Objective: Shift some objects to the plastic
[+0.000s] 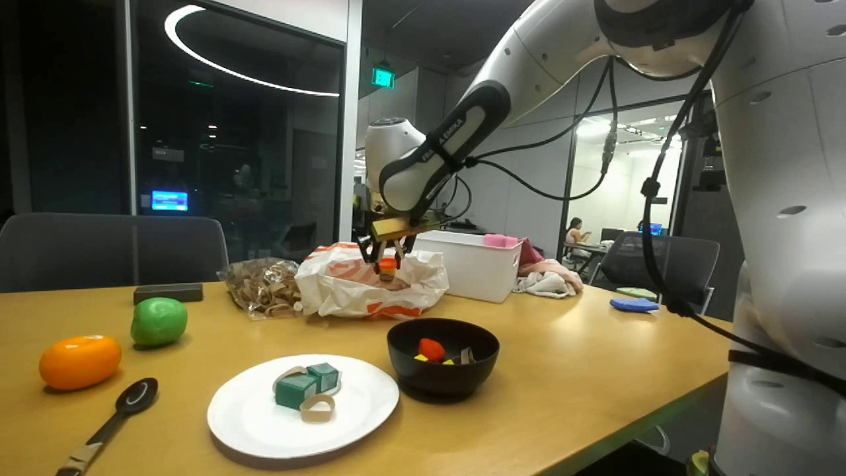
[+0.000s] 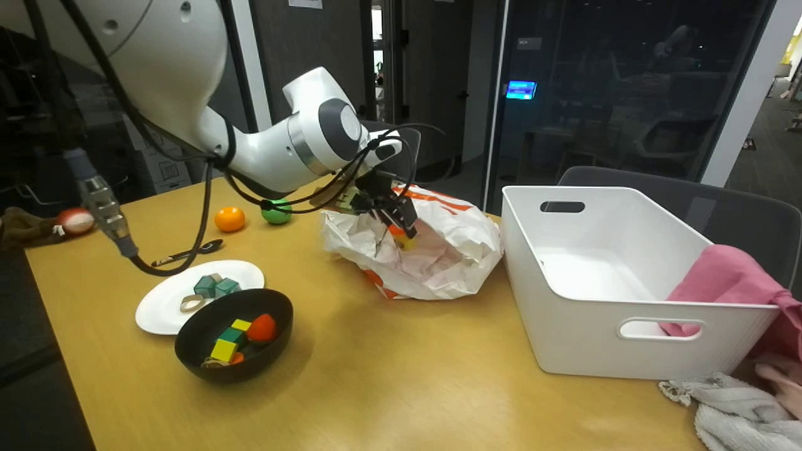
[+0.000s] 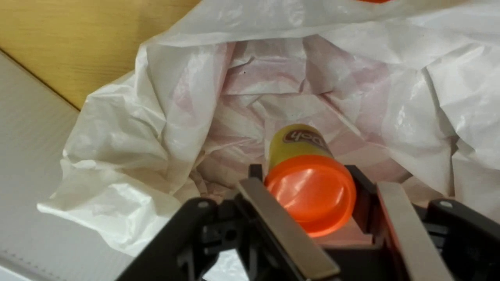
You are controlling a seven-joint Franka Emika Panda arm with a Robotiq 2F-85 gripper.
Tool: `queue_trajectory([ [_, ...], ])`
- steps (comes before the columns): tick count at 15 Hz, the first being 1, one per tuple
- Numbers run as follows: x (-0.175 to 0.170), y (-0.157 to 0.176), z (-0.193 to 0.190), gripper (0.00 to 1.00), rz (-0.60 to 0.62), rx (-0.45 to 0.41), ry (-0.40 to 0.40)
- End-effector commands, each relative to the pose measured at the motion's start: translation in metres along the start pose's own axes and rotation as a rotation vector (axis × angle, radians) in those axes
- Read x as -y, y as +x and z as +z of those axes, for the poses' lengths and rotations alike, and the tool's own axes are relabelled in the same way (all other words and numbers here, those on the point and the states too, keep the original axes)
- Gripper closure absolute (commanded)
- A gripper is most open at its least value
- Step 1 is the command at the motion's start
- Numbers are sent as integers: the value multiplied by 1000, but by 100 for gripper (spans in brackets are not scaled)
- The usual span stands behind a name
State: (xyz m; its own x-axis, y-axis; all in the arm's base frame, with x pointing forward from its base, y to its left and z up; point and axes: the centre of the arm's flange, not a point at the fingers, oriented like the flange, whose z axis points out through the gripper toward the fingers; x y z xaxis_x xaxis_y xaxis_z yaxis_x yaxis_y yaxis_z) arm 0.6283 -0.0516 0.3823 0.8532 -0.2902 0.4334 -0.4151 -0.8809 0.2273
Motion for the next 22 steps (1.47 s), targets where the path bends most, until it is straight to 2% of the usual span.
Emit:
queue_trajectory([
  [1, -4, 16, 5, 71, 7, 8, 38],
  [3, -5, 18, 7, 71, 11, 2, 51],
  [4, -5, 19, 7, 33, 9, -4, 54],
  [5, -5, 20, 5, 20, 10, -9, 57],
  [8, -4, 24, -7, 1, 5, -33, 64],
  [10, 0, 23, -23, 0, 2, -36, 74],
  [13, 28, 12, -61, 0, -85, -58, 131],
  [18, 114, -24, -119, 0, -318, -53, 293],
  [22, 197, -57, -127, 0, -546, -58, 366],
])
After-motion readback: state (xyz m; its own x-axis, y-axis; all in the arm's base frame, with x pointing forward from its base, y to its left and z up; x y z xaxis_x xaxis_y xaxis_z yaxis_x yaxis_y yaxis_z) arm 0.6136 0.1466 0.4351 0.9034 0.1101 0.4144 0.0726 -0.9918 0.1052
